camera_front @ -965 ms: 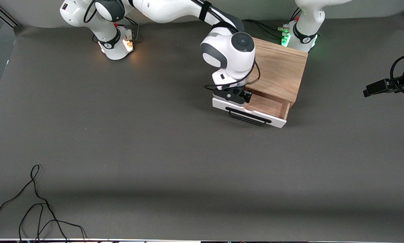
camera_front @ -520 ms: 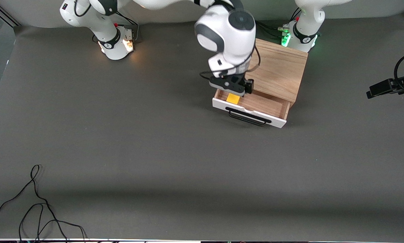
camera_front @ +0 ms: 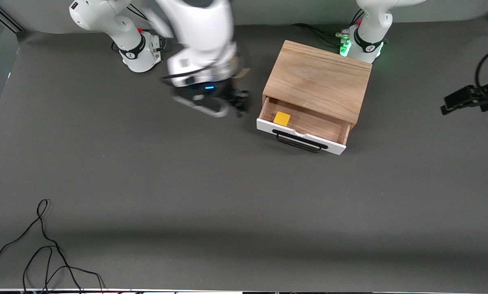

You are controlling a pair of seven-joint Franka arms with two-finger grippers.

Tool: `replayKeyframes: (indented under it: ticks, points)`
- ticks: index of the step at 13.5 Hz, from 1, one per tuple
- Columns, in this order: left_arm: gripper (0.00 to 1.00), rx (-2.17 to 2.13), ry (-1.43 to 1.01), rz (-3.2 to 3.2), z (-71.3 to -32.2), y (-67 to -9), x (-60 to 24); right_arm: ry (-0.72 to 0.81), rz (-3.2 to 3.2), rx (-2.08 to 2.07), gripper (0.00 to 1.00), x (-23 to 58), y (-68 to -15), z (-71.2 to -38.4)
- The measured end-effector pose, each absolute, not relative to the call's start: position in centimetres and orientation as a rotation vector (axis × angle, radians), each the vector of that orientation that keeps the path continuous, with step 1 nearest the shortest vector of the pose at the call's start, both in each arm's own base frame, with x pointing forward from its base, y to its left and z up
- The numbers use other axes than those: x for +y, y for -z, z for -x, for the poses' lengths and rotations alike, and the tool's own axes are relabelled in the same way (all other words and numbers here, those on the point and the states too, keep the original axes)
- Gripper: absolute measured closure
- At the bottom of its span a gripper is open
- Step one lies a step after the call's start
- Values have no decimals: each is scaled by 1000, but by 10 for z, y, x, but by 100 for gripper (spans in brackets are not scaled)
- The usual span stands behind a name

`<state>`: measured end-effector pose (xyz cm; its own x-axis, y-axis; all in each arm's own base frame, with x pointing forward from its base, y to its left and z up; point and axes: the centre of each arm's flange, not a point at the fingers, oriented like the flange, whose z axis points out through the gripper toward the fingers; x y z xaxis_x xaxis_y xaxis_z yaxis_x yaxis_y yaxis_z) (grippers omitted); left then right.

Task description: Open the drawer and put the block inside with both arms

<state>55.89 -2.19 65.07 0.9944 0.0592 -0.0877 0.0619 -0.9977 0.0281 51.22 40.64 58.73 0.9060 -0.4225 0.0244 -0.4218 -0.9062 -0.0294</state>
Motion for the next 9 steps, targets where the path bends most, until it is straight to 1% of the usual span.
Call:
replayKeyframes:
  ticks: [4, 9]
  points:
    - [0, 94, 151, -3108, -558, -650, -21, 16, 3092, 433, 0, 260, -615, -524]
    - [0, -11, 136, -3121, -550, -650, -59, -18, 3133, 163, 0, 122, -628, -537]
